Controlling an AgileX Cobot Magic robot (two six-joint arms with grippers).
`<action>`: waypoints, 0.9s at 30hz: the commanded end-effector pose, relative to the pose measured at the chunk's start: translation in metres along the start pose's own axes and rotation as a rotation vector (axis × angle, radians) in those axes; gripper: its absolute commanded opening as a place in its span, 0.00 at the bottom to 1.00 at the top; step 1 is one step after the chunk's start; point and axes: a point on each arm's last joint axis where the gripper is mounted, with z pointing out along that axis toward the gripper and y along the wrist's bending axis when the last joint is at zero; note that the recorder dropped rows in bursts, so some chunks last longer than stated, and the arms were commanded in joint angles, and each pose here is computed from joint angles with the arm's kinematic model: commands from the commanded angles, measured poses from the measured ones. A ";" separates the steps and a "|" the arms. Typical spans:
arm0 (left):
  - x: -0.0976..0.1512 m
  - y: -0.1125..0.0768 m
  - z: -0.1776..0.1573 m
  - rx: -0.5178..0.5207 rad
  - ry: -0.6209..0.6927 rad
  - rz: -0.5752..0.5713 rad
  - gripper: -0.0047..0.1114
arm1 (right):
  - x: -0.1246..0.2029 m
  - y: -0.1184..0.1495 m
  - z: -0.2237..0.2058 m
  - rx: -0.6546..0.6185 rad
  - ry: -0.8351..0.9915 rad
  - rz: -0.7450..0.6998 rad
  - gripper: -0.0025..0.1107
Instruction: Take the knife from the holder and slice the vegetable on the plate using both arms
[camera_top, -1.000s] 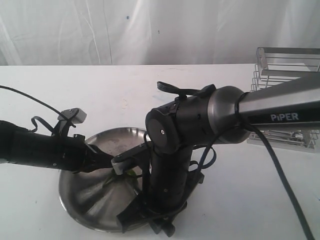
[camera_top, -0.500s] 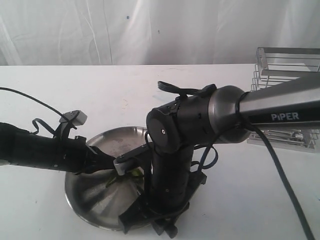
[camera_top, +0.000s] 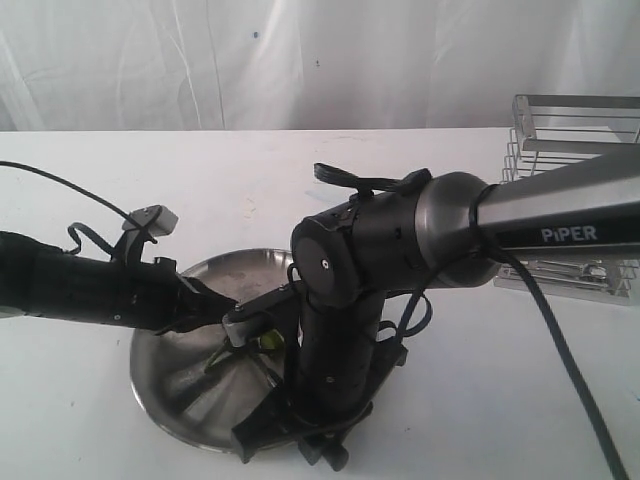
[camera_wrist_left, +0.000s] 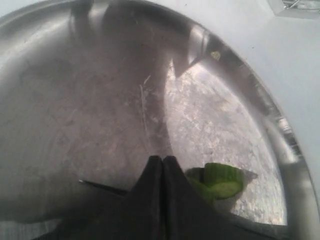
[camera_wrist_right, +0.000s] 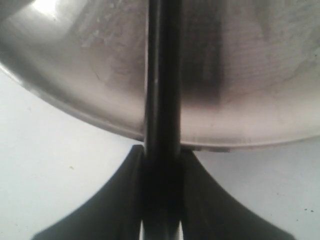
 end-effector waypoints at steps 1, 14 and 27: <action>0.014 0.008 0.014 -0.043 0.055 -0.035 0.04 | -0.001 -0.002 -0.001 0.003 -0.019 -0.006 0.02; 0.043 0.001 0.027 -0.088 0.172 -0.065 0.04 | 0.007 -0.003 -0.001 0.009 0.078 -0.006 0.02; 0.046 -0.001 0.027 -0.073 0.213 -0.086 0.04 | 0.026 -0.002 -0.013 0.014 0.250 -0.002 0.02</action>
